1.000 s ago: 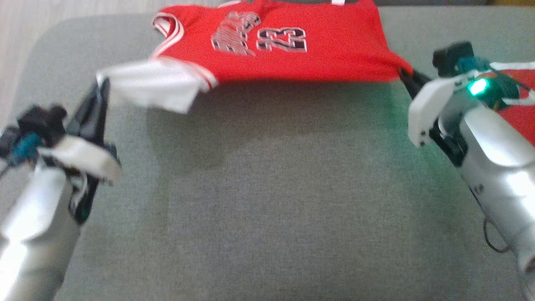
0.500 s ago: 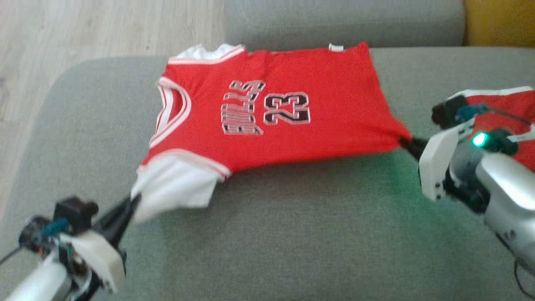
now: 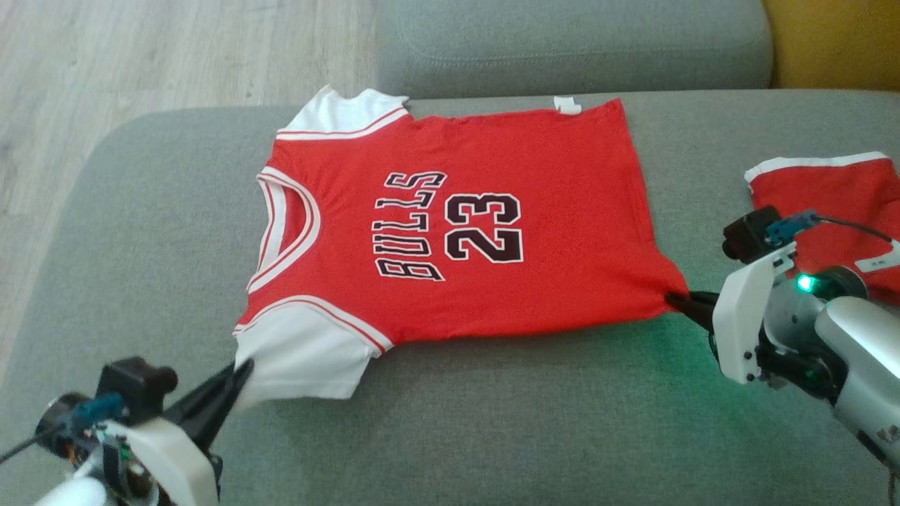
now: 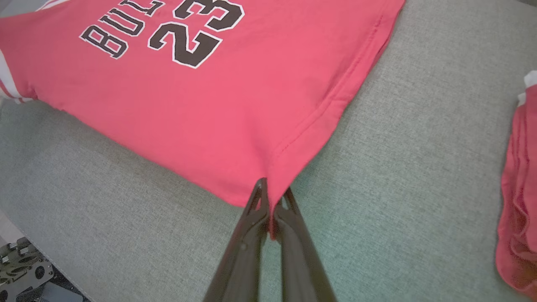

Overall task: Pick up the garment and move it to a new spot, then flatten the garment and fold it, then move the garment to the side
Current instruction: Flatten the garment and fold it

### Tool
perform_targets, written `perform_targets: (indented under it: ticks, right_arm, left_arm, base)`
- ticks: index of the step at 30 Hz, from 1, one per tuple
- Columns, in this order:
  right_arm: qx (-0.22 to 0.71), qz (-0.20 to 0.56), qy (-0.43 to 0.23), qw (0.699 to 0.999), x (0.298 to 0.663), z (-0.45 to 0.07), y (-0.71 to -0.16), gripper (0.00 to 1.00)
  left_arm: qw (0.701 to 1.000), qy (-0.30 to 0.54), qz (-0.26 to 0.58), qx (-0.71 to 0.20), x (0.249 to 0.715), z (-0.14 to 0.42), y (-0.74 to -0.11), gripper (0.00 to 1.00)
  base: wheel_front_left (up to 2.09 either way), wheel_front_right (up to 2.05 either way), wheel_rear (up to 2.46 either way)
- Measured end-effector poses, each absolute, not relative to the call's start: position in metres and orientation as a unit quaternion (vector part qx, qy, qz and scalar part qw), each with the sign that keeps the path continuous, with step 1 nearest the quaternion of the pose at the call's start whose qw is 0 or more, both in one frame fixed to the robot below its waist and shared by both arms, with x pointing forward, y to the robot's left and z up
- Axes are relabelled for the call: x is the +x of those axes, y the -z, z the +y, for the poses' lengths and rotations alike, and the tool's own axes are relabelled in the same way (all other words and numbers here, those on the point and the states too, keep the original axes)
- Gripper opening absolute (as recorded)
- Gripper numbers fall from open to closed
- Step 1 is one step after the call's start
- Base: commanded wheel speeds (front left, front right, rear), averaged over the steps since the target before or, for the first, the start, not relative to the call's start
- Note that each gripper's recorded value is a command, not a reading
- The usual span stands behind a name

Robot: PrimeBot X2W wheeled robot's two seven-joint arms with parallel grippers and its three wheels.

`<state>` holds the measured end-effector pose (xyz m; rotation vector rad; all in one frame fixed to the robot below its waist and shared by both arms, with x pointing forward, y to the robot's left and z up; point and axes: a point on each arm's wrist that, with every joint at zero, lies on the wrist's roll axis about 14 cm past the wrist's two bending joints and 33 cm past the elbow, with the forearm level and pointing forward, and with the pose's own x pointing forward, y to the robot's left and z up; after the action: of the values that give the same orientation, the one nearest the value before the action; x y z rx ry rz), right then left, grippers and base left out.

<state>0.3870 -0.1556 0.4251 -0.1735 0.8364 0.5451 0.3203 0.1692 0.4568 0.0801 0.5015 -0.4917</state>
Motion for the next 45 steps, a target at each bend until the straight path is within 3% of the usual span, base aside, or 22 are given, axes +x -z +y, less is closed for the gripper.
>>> perform_targets:
  ticks: [25,42,43,44,45]
  right_arm:
    - [0.013,0.420,-0.204,0.884,0.442,-0.152,-0.406,0.00]
    - [0.026,0.411,-0.184,0.893,0.477,-0.148,-0.406,0.00]
    - [0.026,0.405,-0.182,0.896,0.480,-0.147,-0.407,0.00]
    - [0.021,0.395,-0.179,0.901,0.485,-0.148,-0.409,0.44]
    - [0.016,0.383,-0.175,0.907,0.490,-0.151,-0.412,0.44]
  left_arm:
    - [0.931,0.224,0.287,0.005,0.429,0.166,-0.455,0.00]
    - [0.938,0.191,0.290,0.006,0.492,0.165,-0.441,0.00]
    - [0.939,0.189,0.286,0.004,0.495,0.164,-0.441,0.02]
    - [0.942,0.186,0.281,0.002,0.499,0.164,-0.442,0.82]
    - [0.945,0.183,0.271,0.000,0.504,0.163,-0.444,0.82]
  base:
    - [0.00,0.00,0.00]
    - [0.00,0.00,0.00]
    - [0.00,0.00,0.00]
    - [0.00,0.00,0.00]
    - [0.00,0.00,0.00]
